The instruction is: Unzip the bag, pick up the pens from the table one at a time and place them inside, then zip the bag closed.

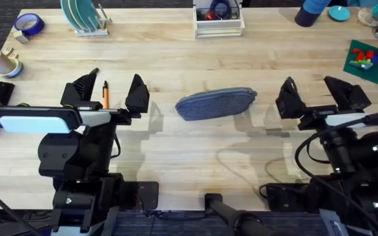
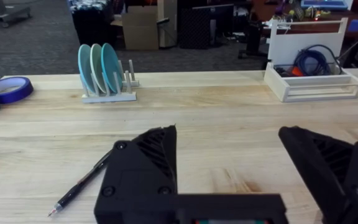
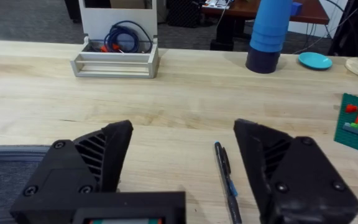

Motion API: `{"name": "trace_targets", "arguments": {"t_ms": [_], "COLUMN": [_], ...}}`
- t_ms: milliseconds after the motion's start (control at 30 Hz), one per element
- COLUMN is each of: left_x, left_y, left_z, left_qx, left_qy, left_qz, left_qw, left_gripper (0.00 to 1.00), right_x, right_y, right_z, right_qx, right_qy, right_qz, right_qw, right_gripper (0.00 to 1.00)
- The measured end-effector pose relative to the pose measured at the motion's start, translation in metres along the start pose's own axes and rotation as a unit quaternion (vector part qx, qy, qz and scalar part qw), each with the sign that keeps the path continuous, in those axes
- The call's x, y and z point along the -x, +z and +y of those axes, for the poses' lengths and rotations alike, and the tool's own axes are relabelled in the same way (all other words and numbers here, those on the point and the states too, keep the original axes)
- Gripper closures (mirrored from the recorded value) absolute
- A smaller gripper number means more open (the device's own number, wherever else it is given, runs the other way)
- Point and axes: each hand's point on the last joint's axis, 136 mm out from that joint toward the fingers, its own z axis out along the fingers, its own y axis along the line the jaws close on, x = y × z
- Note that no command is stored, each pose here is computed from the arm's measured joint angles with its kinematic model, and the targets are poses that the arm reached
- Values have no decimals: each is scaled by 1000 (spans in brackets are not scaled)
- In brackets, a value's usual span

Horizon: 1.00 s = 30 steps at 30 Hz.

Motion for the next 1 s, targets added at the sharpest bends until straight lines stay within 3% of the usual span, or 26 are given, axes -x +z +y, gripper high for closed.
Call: {"name": "trace_targets", "arguments": {"t_ms": [1000], "left_x": [0], "left_y": [0], "left_z": [0], "left_qx": [0], "left_qy": [2], "left_qz": [0], "left_qw": [1000], "left_gripper": [6], "right_x": [-4], "right_y": [0], "right_z": [0], "right_qx": [0], "right_qy": [0], "right_qz": [8], "right_qw": [1000], "right_gripper": [5]}}
